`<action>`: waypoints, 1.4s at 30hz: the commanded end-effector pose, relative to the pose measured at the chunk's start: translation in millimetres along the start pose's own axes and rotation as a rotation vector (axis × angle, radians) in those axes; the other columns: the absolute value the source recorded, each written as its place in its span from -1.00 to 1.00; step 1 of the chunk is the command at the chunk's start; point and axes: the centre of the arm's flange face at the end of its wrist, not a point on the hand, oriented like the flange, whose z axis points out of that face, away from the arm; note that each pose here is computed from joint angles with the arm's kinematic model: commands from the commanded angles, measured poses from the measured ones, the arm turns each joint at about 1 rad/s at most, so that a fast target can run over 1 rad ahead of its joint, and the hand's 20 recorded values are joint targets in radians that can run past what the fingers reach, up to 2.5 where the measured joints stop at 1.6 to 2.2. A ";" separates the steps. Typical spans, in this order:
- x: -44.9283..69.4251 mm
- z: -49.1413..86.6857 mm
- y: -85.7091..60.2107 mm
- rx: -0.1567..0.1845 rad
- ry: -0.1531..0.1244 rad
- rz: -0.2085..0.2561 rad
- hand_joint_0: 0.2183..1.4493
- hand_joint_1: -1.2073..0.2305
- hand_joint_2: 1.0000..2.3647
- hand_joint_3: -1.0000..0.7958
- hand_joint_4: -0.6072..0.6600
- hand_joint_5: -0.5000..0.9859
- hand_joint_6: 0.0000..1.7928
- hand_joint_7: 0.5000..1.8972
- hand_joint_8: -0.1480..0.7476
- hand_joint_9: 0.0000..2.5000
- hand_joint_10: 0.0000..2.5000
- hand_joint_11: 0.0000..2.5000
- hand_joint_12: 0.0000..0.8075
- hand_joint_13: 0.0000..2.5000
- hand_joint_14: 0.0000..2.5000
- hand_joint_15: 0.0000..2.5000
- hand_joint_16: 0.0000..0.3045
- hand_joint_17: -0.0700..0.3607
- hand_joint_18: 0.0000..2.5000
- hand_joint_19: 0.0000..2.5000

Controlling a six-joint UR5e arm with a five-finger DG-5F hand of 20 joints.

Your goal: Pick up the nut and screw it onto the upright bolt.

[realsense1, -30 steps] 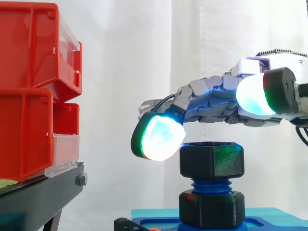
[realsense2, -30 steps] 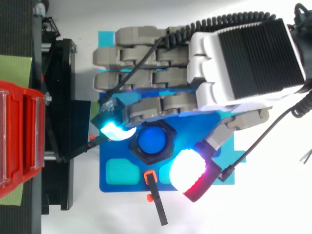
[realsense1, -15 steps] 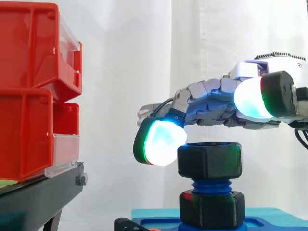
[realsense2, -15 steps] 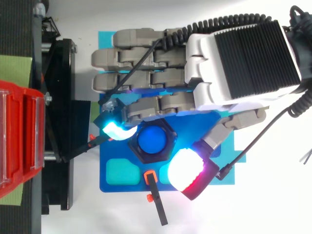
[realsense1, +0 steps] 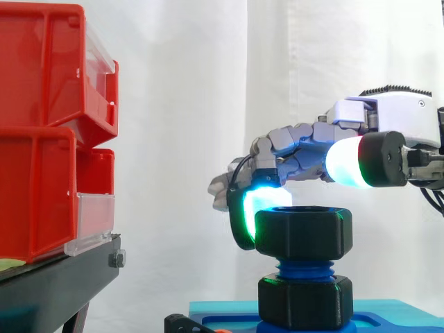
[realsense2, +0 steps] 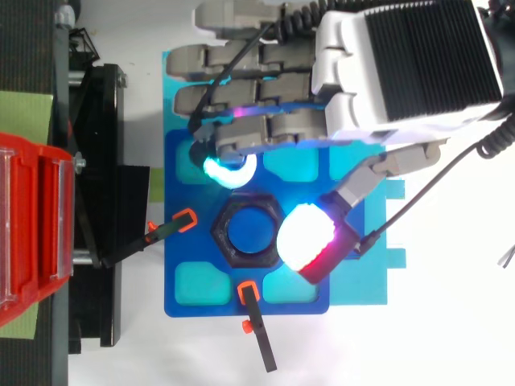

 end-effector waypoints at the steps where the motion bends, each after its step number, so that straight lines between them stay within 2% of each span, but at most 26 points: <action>1: -2.1 -3.5 -7.3 0.006 -0.002 -0.010 -0.51 0.32 -1.00 -0.44 0.37 -0.37 -0.43 0.22 -0.11 -0.56 -1.00 -1.00 -0.35 -0.74 -1.00 -1.00 -0.81 -0.38 -1.00 -1.00; 4: -4.9 -6.4 -14.4 0.007 -0.011 -0.027 -0.53 0.42 -1.00 -0.44 0.32 -0.35 -0.38 0.13 -0.09 -0.51 -1.00 -1.00 -0.34 -0.72 -1.00 -1.00 -0.81 -0.37 -1.00 -1.00; 9: -6.0 -8.8 -19.0 0.010 -0.012 -0.033 -0.57 0.51 -1.00 -0.44 0.20 -0.30 -0.37 0.15 -0.10 -0.38 -1.00 -1.00 -0.37 -0.64 -1.00 -1.00 -0.84 -0.41 -0.91 -1.00; 12: -6.4 -9.7 -20.2 0.005 -0.010 -0.033 -0.58 0.54 -1.00 -0.44 0.28 -0.31 -0.44 0.24 -0.10 -0.41 -1.00 -1.00 -0.36 -0.65 -1.00 -1.00 -0.83 -0.41 -0.92 -1.00; 14: -6.7 -9.3 -19.6 -0.002 -0.013 -0.035 -0.58 0.55 -1.00 -0.44 0.33 -0.35 -0.44 0.09 -0.12 -0.43 -1.00 -1.00 -0.34 -0.68 -1.00 -1.00 -0.82 -0.39 -0.94 -1.00; 15: -7.0 -9.0 -19.7 -0.002 -0.016 -0.036 -0.59 0.56 -1.00 -0.44 0.38 -0.40 -0.44 -0.14 -0.12 -0.47 -1.00 -1.00 -0.32 -0.71 -1.00 -1.00 -0.80 -0.36 -0.99 -1.00; 18: -7.6 -5.5 -15.6 -0.013 -0.031 -0.038 -0.59 0.58 -1.00 -0.44 0.36 -0.47 -0.44 -0.47 -0.17 -0.58 -1.00 -1.00 -0.28 -0.79 -1.00 -1.00 -0.78 -0.32 -1.00 -1.00; 20: -8.3 -2.1 -11.7 -0.023 -0.045 -0.043 -0.60 0.59 -1.00 -0.44 0.31 -0.50 -0.44 -0.59 -0.19 -0.63 -1.00 -1.00 -0.26 -0.84 -1.00 -1.00 -0.76 -0.30 -1.00 -1.00; 24: -7.4 1.6 -7.0 -0.033 -0.055 -0.045 -0.60 0.61 -1.00 -0.44 0.25 -0.55 -0.44 -0.73 -0.22 -0.71 -1.00 -1.00 -0.25 -0.89 -1.00 -1.00 -0.74 -0.26 -1.00 -1.00; 26: -8.1 3.2 -3.7 -0.038 -0.059 -0.046 -0.60 0.62 -1.00 -0.44 0.23 -0.55 -0.44 -0.75 -0.23 -0.73 -1.00 -1.00 -0.24 -0.91 -1.00 -1.00 -0.74 -0.26 -1.00 -1.00; 32: 7.0 9.6 7.4 -0.051 -0.037 -0.026 -0.60 0.63 -1.00 -0.44 0.23 -0.56 -0.44 -0.77 -0.24 -0.76 -1.00 -1.00 -0.23 -0.93 -1.00 -1.00 -0.73 -0.24 -1.00 -1.00; 35: 7.7 10.3 9.3 -0.052 -0.035 -0.016 -0.60 0.64 -1.00 -0.44 0.23 -0.56 -0.44 -0.75 -0.23 -0.76 -1.00 -1.00 -0.23 -0.93 -1.00 -1.00 -0.73 -0.24 -1.00 -1.00; 38: 9.8 8.6 11.5 -0.048 -0.011 -0.006 -0.60 0.63 -1.00 -0.44 0.25 -0.55 -0.44 -0.65 -0.22 -0.77 -1.00 -1.00 -0.24 -0.93 -1.00 -1.00 -0.73 -0.25 -1.00 -1.00; 42: 11.1 8.7 13.5 -0.049 -0.003 -0.003 -0.59 0.59 -1.00 -0.44 0.31 -0.53 -0.44 -0.42 -0.18 -0.75 -1.00 -1.00 -0.23 -0.92 -1.00 -1.00 -0.73 -0.25 -1.00 -1.00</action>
